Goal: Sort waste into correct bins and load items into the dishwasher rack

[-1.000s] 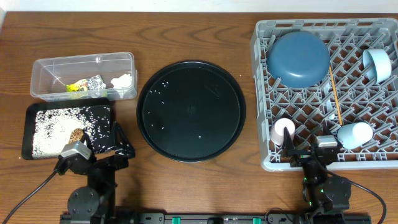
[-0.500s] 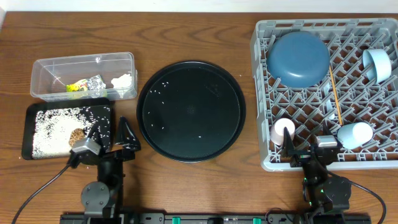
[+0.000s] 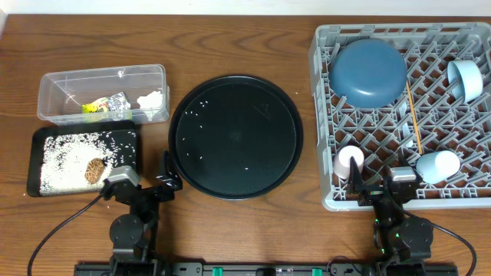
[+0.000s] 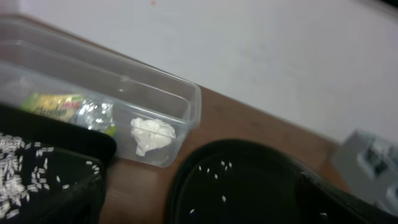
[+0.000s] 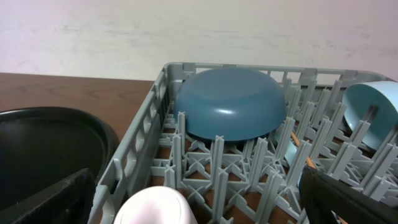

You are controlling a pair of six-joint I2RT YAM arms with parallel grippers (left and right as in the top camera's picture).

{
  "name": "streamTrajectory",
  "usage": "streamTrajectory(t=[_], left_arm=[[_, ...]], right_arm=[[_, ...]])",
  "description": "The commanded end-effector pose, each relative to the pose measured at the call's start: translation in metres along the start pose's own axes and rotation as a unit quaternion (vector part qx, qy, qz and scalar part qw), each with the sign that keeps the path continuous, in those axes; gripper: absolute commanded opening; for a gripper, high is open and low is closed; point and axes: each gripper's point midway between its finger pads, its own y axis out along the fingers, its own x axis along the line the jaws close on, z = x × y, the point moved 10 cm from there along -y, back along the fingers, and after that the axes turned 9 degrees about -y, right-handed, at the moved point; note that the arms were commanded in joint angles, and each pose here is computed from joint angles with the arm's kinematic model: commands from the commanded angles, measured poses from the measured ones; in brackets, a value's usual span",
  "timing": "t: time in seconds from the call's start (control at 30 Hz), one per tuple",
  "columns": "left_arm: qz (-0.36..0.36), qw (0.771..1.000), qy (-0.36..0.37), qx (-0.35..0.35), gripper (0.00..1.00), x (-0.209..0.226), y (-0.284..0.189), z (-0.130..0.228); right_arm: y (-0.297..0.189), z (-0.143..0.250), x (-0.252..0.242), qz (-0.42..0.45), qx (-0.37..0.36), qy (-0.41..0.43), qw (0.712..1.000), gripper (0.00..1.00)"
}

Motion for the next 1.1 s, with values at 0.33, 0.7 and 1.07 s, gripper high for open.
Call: streamTrajectory(t=[0.33,0.7,1.07], left_arm=[[0.031,0.978,0.205,0.037,0.98,-0.0001,0.0001,0.0123],[0.031,0.978,0.205,0.037,0.98,0.0000,0.0002,0.0123],[0.030,0.977,0.205,0.038,0.98,0.0001,0.0003,0.0125]], right_arm=[[-0.0003,0.0003,0.0002,0.002,0.000,-0.004,1.000,0.99],[-0.0003,0.0003,0.0002,0.002,0.000,-0.004,1.000,0.99],[-0.0003,0.0003,0.0002,0.002,0.000,-0.004,1.000,0.99]])
